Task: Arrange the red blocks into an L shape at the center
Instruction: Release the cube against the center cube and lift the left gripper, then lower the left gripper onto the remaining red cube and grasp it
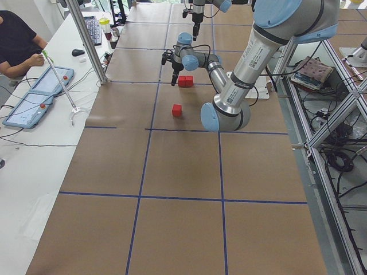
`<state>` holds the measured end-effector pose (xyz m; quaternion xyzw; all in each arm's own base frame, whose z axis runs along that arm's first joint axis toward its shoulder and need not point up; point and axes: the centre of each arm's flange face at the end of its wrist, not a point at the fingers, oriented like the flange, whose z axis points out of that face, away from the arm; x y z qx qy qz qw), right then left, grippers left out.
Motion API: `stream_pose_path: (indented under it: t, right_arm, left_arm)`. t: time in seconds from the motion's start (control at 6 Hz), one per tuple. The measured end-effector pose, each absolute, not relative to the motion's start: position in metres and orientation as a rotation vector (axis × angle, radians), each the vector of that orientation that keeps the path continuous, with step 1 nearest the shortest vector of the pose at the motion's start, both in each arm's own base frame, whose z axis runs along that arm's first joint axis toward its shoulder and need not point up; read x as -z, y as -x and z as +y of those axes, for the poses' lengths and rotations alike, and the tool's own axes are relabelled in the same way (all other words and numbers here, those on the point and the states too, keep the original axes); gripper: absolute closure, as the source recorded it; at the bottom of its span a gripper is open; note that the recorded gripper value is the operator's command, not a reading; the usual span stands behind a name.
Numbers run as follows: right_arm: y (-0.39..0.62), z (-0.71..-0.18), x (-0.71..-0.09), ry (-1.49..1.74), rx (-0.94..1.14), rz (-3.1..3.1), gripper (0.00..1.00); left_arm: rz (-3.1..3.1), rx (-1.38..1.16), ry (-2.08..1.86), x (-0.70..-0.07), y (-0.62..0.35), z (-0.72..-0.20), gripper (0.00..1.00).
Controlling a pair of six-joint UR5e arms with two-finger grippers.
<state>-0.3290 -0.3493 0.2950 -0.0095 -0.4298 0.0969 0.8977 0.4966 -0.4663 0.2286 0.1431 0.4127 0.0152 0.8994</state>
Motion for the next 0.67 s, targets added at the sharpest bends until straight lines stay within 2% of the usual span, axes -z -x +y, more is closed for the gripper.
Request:
stream_pose_path:
  t: [0.33, 0.67]
  right_arm:
    - [0.328, -0.352, -0.296, 0.015, -0.206, -0.886, 0.0]
    - [0.327, -0.351, -0.294, 0.015, -0.209, -0.891, 0.0]
  left_arm:
    - [0.847, -0.039, -0.297, -0.294, -0.453, -0.469, 0.01]
    - [0.834, -0.045, -0.284, -0.317, -0.453, -0.466, 0.01]
